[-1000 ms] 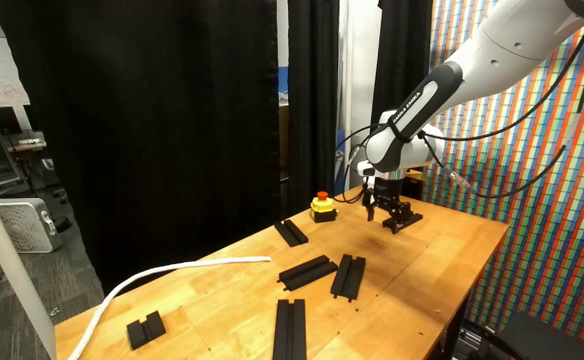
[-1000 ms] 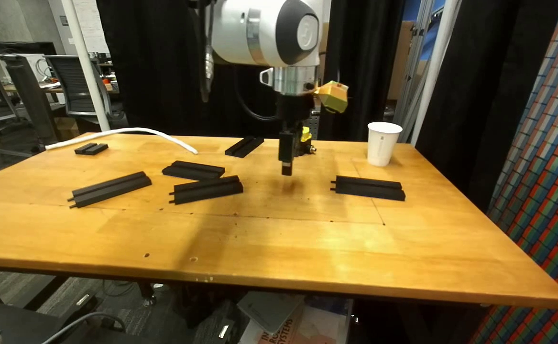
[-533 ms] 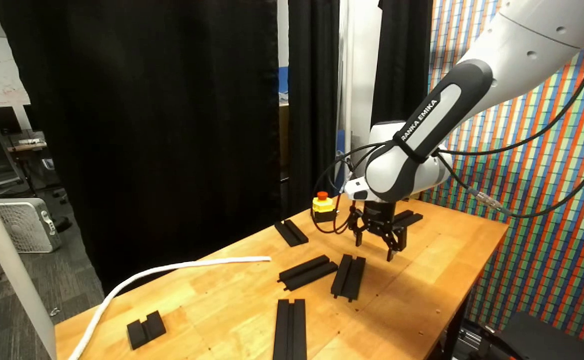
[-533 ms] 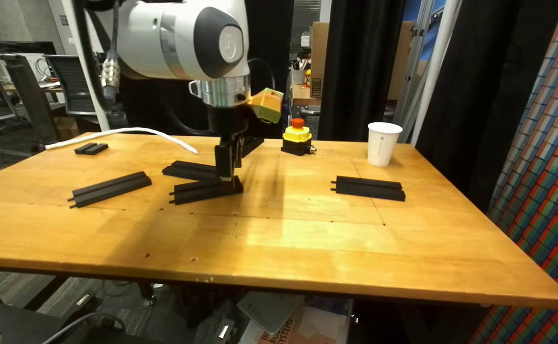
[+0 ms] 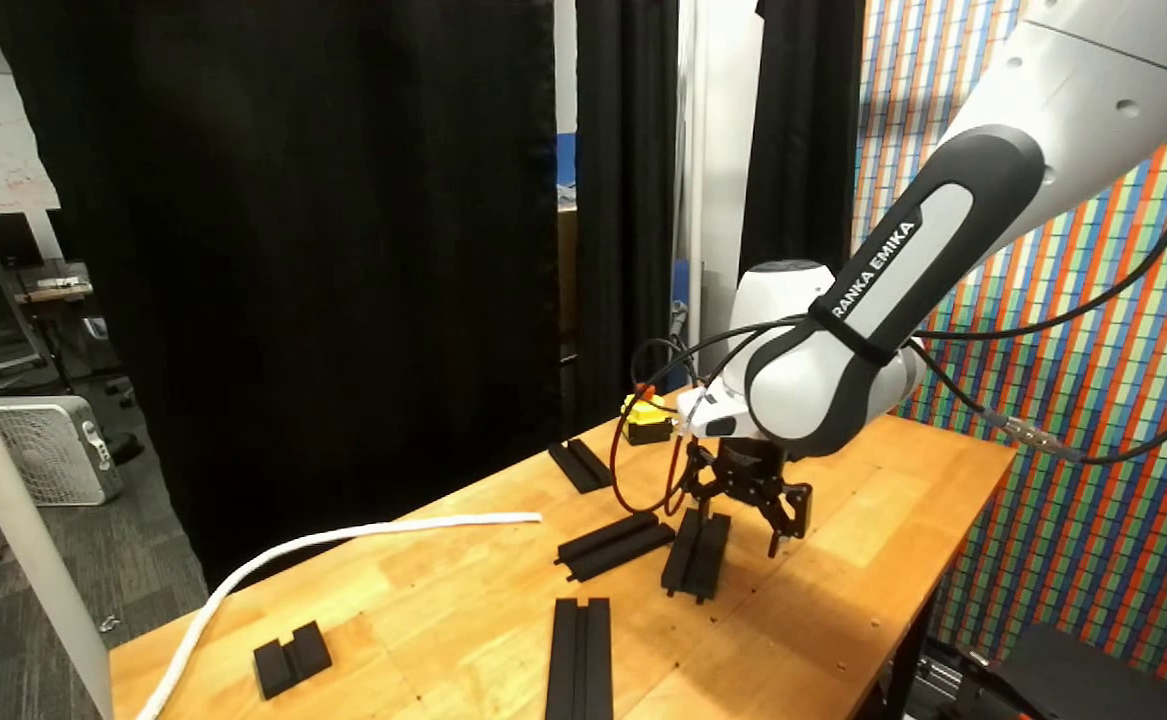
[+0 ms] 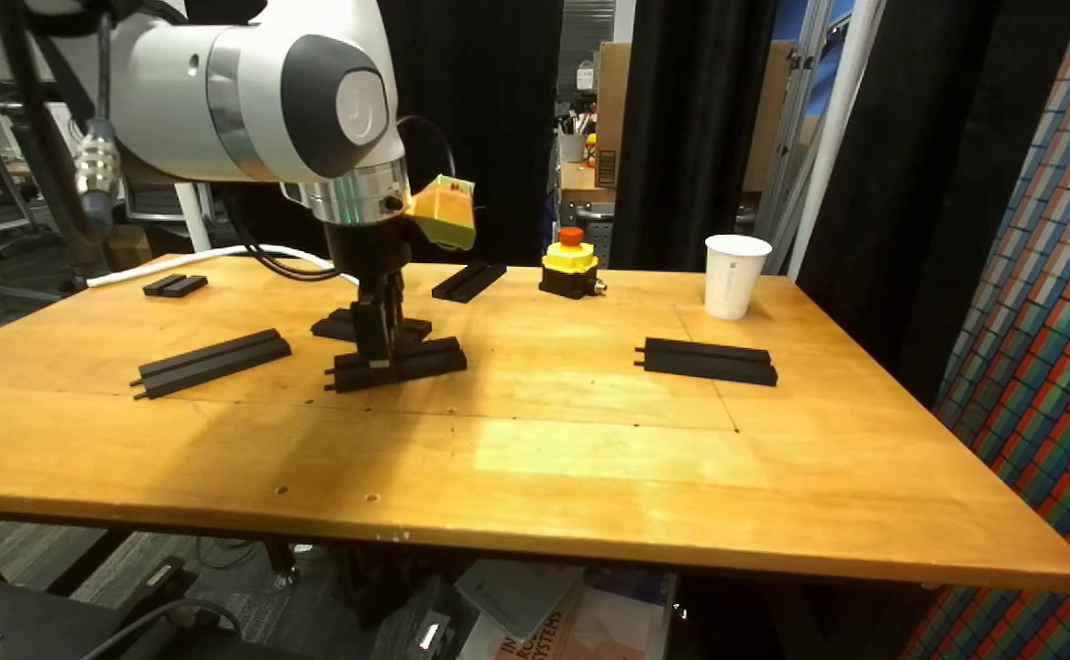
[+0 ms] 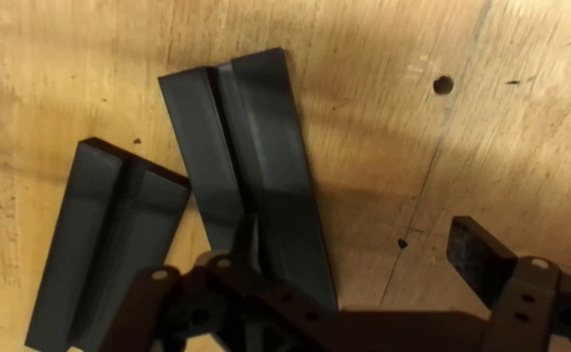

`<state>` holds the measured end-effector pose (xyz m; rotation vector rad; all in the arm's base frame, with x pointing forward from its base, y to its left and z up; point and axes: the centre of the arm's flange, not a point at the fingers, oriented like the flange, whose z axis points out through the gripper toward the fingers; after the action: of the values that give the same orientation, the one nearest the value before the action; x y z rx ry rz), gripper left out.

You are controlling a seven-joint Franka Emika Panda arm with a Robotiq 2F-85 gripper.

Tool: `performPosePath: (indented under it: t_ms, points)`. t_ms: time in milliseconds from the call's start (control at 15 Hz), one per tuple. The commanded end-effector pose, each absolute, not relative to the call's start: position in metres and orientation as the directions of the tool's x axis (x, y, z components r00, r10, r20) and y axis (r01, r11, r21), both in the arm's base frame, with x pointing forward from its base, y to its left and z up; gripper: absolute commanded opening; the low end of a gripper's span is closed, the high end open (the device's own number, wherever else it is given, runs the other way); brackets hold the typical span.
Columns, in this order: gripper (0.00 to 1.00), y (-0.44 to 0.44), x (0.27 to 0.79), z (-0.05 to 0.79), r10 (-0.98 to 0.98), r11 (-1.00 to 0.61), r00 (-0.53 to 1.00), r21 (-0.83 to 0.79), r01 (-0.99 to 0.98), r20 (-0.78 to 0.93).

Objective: Connect the four black pieces together

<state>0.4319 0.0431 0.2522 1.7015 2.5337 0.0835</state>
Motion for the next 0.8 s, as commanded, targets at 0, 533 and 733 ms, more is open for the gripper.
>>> performPosePath:
  t_ms: [0,533,733]
  points:
    - [1.00,0.057,0.424,0.256,0.897,0.442,-0.439,0.119,0.889,-0.055]
    - [1.00,0.084,0.431,0.238,0.848,0.530,-0.525,0.088,0.843,-0.074]
    - [1.00,0.086,0.436,0.230,0.821,0.569,-0.563,0.071,0.819,-0.094]
